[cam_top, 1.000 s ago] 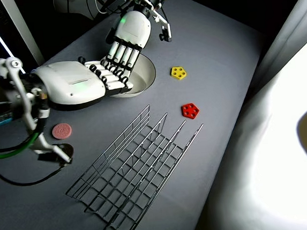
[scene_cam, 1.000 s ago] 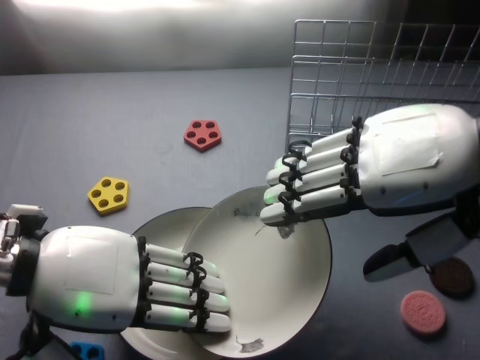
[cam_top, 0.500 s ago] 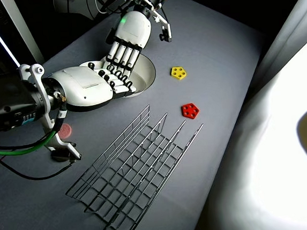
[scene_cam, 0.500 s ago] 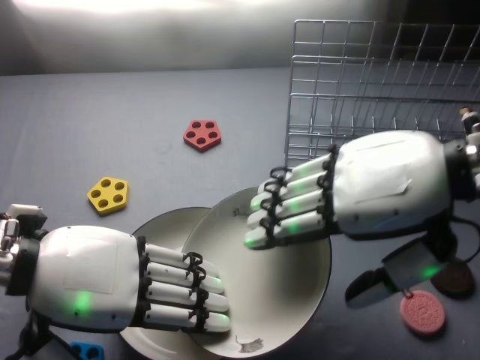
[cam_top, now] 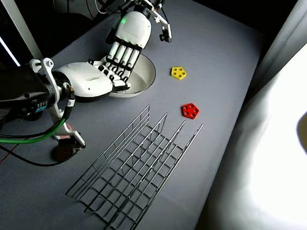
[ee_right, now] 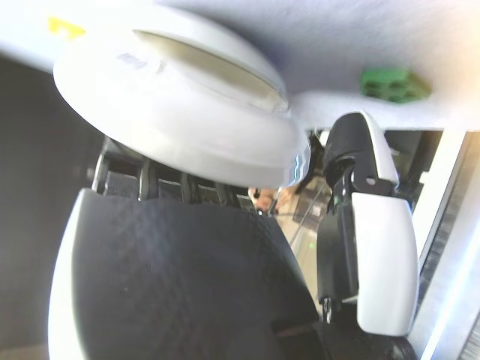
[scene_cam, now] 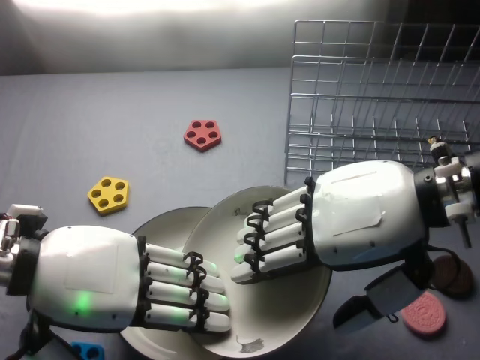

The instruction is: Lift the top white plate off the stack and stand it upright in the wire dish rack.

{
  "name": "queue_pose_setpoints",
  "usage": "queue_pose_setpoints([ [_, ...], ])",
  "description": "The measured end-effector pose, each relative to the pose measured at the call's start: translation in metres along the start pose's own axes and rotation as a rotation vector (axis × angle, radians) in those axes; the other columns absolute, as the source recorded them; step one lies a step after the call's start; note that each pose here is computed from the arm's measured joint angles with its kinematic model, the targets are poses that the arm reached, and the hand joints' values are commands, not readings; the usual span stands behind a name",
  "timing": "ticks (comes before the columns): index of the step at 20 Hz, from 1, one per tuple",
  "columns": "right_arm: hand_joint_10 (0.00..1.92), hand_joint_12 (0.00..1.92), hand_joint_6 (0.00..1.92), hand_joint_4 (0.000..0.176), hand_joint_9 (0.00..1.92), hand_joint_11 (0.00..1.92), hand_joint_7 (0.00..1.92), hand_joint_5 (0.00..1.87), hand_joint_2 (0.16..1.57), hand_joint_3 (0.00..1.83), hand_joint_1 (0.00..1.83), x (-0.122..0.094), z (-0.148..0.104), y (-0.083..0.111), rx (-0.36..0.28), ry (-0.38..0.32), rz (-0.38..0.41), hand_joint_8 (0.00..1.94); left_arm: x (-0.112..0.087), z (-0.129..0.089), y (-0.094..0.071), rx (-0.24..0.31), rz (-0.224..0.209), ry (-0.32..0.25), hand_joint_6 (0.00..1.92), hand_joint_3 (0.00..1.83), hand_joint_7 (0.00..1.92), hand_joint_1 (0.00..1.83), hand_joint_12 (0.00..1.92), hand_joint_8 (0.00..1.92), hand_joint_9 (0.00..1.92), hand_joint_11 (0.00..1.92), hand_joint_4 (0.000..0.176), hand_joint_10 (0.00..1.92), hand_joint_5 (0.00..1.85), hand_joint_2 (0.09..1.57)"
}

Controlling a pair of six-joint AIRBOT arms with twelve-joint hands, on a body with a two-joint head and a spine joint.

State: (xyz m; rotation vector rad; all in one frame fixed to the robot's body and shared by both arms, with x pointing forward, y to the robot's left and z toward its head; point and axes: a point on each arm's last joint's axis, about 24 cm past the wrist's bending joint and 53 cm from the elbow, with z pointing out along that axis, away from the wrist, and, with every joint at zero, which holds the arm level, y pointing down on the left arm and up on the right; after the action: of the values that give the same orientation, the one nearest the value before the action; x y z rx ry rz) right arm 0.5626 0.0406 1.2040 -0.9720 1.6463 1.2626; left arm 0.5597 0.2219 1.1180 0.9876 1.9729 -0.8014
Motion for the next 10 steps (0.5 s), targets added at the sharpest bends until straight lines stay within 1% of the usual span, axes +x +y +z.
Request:
queue_pose_setpoints([
  [1,0.01,0.04,0.01,0.0,0.14,0.23,0.11,0.13,1.11,0.0,0.64,0.0012,-0.0008,-0.0016,0.002,-0.001,0.009,0.01,-0.0002,0.0003,-0.0001,0.001,-0.001,-0.001,0.0,0.0,0.02,0.29,0.08,0.01,0.02,0.05,0.0,0.01,0.0,1.03],
  [2,0.01,0.04,0.01,0.0,0.18,0.26,0.16,0.17,1.11,0.0,0.69,0.0017,-0.0014,-0.0031,0.005,0.002,0.004,0.01,-0.0004,0.0003,-0.0002,0.001,-0.002,-0.002,0.0,0.0,0.02,0.32,0.08,0.01,0.03,0.05,0.0,0.01,0.01,1.03],
  [3,0.01,0.05,0.01,0.0,0.22,0.3,0.2,0.23,1.07,0.0,0.78,0.0018,-0.0016,-0.0039,0.008,0.003,0.003,0.01,-0.0007,0.0003,-0.0003,0.001,-0.002,-0.003,0.0,0.0,0.02,0.31,0.08,0.0,0.02,0.04,0.0,0.0,0.0,1.03],
  [5,0.01,0.06,0.0,0.0,0.28,0.36,0.26,0.27,1.09,0.0,0.83,0.0011,-0.0014,-0.0035,0.007,0.0,0.007,0.01,-0.0007,0.0001,0.0001,0.0,-0.002,-0.003,0.0,0.0,0.03,0.3,0.09,0.0,0.03,0.06,0.0,0.01,0.01,1.03],
  [6,0.01,0.08,0.01,0.0,0.36,0.45,0.34,0.33,1.08,0.0,0.89,0.0008,-0.0014,-0.0032,0.006,-0.002,0.009,0.01,-0.0005,0.0002,0.0004,0.0,-0.002,-0.003,0.0,0.0,0.03,0.33,0.1,0.0,0.03,0.06,0.0,0.01,0.01,1.03],
  [7,0.02,0.12,0.02,0.0,0.54,0.64,0.5,0.51,1.08,0.0,1.03,0.0008,-0.0011,-0.0024,0.004,-0.002,0.01,0.01,-0.0006,0.0002,0.0001,0.001,-0.002,-0.003,0.0,0.0,0.02,0.33,0.09,0.0,0.02,0.04,0.0,0.0,0.0,1.04],
  [8,0.02,0.14,0.01,0.0,0.67,0.76,0.59,0.6,1.09,0.0,1.13,0.0001,-0.0006,-0.001,0.0,-0.005,0.015,0.01,-0.0006,0.0002,0.0002,0.001,-0.002,-0.003,0.0,0.0,0.01,0.34,0.09,0.0,0.01,0.04,0.0,0.0,0.0,1.04],
  [9,0.01,0.13,0.83,0.0,0.89,0.95,0.81,0.86,1.13,0.0,1.16,-0.0005,-0.0004,0.0008,-0.006,-0.008,0.017,0.03,-0.0008,0.0003,0.0002,0.001,-0.003,-0.004,0.0,0.0,0.01,0.36,0.09,0.0,0.01,0.04,0.0,0.0,0.0,1.03],
  [10,0.7,1.15,1.0,0.0,0.97,0.95,1.03,0.93,1.08,0.01,1.42,-0.0006,0.0006,0.0039,-0.014,-0.01,0.016,0.42,-0.0014,0.0003,0.0003,0.0,-0.004,-0.006,0.0,0.0,0.02,0.35,0.09,0.01,0.02,0.06,0.0,0.01,0.01,1.03],
])
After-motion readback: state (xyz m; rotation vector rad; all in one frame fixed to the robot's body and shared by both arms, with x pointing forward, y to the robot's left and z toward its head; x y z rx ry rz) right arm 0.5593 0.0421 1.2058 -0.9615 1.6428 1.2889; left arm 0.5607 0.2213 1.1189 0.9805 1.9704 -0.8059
